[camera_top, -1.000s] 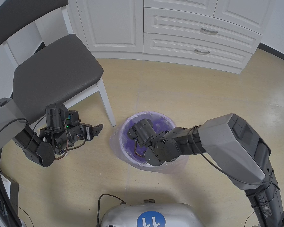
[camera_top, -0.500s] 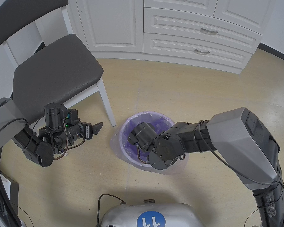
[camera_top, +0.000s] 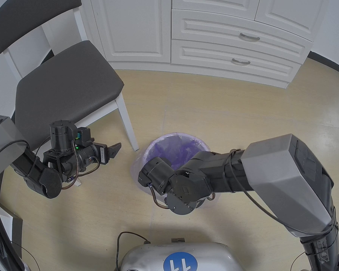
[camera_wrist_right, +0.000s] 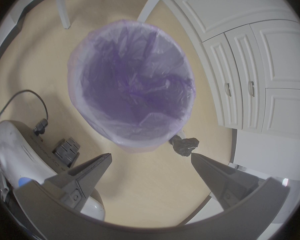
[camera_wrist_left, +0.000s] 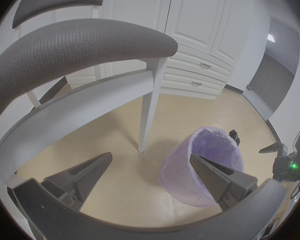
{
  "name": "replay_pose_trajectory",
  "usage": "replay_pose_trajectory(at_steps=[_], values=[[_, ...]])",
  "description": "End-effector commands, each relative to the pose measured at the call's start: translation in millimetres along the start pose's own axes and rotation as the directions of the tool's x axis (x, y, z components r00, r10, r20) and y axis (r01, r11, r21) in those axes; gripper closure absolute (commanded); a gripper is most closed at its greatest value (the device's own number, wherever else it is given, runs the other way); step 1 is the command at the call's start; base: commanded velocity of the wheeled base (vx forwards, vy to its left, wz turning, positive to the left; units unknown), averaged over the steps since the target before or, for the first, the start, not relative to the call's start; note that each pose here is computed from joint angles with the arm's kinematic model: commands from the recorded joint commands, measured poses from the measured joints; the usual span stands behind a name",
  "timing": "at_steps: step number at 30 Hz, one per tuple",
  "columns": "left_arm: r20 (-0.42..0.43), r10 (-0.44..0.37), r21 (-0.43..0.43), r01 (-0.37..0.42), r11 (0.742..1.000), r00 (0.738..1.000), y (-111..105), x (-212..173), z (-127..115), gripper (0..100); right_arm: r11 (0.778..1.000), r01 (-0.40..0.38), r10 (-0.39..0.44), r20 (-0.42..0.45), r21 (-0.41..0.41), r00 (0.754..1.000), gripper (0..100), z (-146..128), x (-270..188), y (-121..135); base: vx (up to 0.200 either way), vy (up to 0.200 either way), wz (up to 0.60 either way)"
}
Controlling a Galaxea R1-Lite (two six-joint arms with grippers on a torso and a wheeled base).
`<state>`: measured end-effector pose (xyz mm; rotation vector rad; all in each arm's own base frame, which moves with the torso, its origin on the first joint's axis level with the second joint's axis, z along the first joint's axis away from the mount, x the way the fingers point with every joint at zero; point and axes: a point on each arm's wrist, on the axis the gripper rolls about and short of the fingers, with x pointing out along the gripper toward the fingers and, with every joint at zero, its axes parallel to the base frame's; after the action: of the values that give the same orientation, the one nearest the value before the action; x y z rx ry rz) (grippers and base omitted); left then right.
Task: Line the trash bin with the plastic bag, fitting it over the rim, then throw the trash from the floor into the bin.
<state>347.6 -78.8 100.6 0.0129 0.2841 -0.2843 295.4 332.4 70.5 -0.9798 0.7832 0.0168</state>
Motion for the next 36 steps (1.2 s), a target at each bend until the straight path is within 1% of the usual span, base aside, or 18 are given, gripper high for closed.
replay_pose_trajectory(at_steps=[1,2,4,5,6,11,12,14,20,23,28,32,34,36], values=[[0.007,0.002,-0.001,-0.002,1.0,1.0,1,-1,2,0,0.998,-0.003,0.0,0.056,0.055,0.998,0,15,-10,-7,0.0,0.0,0.0],[0.007,0.002,-0.001,-0.002,1.0,1.0,1,-1,2,0,0.995,-0.005,-0.003,0.092,0.096,0.996,0,26,-15,-12,0.0,0.0,0.0],[0.007,0.002,-0.002,-0.002,1.0,1.0,1,-1,2,0,0.994,-0.006,-0.005,0.104,0.11,0.995,0,31,-13,-10,0.0,0.0,0.0],[0.007,0.002,-0.002,-0.002,1.0,1.0,1,-1,2,0,0.994,-0.006,-0.005,0.104,0.11,0.995,0,31,-13,-10,0.0,0.0,0.0],[0.005,0.002,-0.003,-0.002,1.0,1.0,1,-1,1,0,0.995,-0.006,-0.004,0.096,0.101,0.995,0,30,-8,-4,0.0,0.0,0.0],[0.005,0.002,-0.003,-0.002,1.0,1.0,1,-1,1,0,0.995,-0.004,-0.006,0.092,0.104,0.996,0,31,8,13,0.0,0.0,0.0],[0.005,0.002,-0.003,-0.002,1.0,1.0,1,-1,1,0,0.995,-0.004,-0.006,0.092,0.104,0.996,0,31,8,13,0.0,0.0,0.0],[0.004,0.002,-0.001,-0.002,1.0,1.0,1,-1,1,0,0.996,-0.003,-0.005,0.085,0.091,0.996,0,30,15,21,0.0,0.0,0.0],[0.002,0.002,-0.003,-0.002,1.0,1.0,1,0,0,0,0.992,-0.006,-0.009,0.12,0.124,0.993,0,35,29,29,0.0,0.0,0.0],[0.004,0.002,-0.003,-0.002,1.0,1.0,1,0,1,0,0.989,-0.01,-0.01,0.139,0.144,0.99,0,38,29,29,0.0,0.0,0.0],[0.004,0.002,-0.001,-0.002,1.0,1.0,1,0,1,0,0.989,-0.014,-0.008,0.145,0.149,0.989,0,39,26,29,0.0,0.0,0.0],[0.004,0.002,-0.003,-0.002,1.0,1.0,1,0,1,0,0.989,-0.02,-0.003,0.151,0.146,0.989,0,39,22,30,0.0,0.0,0.0],[0.005,0.002,-0.003,-0.002,1.0,1.0,1,-1,1,0,0.989,-0.027,0.002,0.171,0.147,0.985,0,40,9,27,0.0,0.0,0.0],[0.005,0.002,-0.003,-0.002,1.0,1.0,1,-1,1,0,0.991,-0.031,0.009,0.171,0.13,0.985,0,37,5,32,0.0,0.0,0.0]])
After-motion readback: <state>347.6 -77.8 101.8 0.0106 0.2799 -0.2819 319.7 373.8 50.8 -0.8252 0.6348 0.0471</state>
